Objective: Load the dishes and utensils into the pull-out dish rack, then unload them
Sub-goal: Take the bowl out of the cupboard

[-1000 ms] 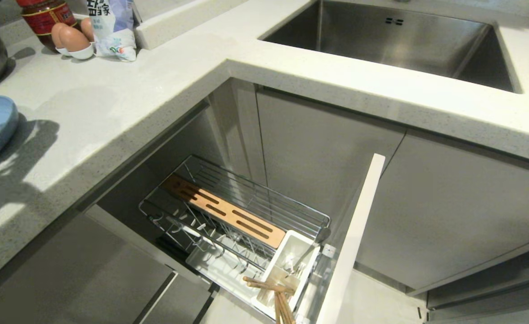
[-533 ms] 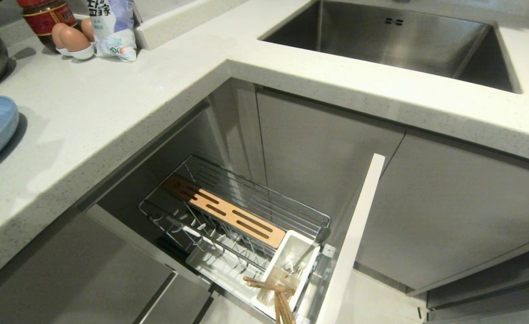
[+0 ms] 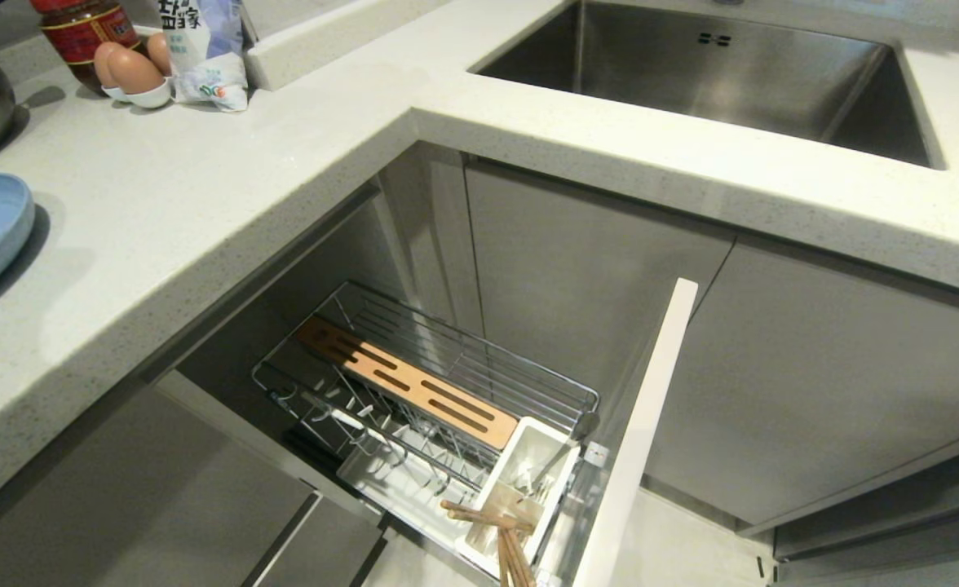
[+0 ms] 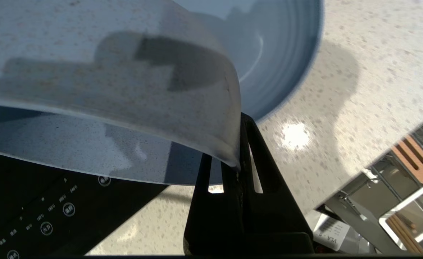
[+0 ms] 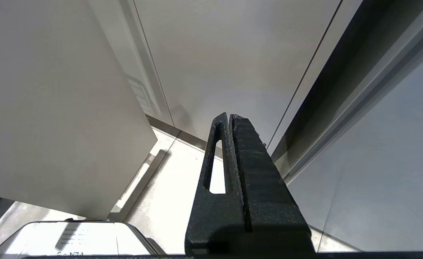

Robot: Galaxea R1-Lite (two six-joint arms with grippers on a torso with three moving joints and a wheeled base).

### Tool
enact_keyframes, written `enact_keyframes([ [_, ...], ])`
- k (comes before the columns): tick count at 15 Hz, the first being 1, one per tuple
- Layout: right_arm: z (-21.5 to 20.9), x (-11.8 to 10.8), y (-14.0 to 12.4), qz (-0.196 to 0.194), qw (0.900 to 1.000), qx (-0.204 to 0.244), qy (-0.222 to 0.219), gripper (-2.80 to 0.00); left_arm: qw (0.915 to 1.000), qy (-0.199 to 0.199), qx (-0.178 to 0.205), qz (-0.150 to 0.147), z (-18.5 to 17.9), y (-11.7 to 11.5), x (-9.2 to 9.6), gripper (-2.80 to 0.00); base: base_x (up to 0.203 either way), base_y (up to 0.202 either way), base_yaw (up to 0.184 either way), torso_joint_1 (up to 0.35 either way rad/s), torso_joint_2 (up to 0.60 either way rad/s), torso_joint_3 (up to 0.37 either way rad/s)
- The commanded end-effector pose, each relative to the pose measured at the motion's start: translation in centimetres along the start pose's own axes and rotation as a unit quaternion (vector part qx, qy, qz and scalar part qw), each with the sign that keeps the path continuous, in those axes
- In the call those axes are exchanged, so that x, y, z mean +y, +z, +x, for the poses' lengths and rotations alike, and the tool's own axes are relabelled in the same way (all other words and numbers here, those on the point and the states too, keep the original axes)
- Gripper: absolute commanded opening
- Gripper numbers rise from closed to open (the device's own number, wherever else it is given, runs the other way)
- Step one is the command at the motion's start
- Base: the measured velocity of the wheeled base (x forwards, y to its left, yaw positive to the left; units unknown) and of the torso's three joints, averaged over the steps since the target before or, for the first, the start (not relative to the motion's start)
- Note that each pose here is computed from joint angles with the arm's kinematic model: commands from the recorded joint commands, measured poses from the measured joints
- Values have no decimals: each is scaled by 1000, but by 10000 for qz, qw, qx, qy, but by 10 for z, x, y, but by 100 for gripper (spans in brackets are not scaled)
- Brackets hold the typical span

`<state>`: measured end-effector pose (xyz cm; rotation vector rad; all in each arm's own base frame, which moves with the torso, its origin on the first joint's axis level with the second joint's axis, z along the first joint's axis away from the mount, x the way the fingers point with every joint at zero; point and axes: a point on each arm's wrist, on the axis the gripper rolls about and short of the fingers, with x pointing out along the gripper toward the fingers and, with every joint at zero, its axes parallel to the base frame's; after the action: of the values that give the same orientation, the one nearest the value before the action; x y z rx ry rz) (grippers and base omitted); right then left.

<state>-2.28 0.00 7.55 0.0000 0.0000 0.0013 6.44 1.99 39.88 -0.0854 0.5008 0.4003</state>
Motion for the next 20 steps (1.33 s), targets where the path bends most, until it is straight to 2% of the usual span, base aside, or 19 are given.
enact_keyframes([
  [1, 0, 0, 0, 0, 10000, 0, 1, -280, 9994, 53, 338, 44, 24, 10, -4, -280, 0, 0, 0, 0, 0, 0],
  [7, 0, 0, 0, 0, 10000, 0, 1, -280, 9952, 140, 958, 175, 53, 13, -8, -280, 0, 0, 0, 0, 0, 0],
  [11, 0, 0, 0, 0, 10000, 0, 1, -280, 9946, 144, 1007, 183, 59, 15, -9, -280, 0, 0, 0, 0, 0, 0],
  [15, 0, 0, 0, 0, 10000, 0, 1, -280, 9937, 134, 1072, 314, 63, 16, -10, -280, 0, 0, 0, 0, 0, 0],
  [16, 0, 0, 0, 0, 10000, 0, 1, -280, 9938, 134, 1060, 312, 64, 16, -10, 0, 0, 0, 0, 0, 0, 0],
  [20, 0, 0, 0, 0, 10000, 0, 1, -280, 9939, 133, 1050, 311, 64, 17, -10, 0, 0, 0, 0, 0, 0, 0],
])
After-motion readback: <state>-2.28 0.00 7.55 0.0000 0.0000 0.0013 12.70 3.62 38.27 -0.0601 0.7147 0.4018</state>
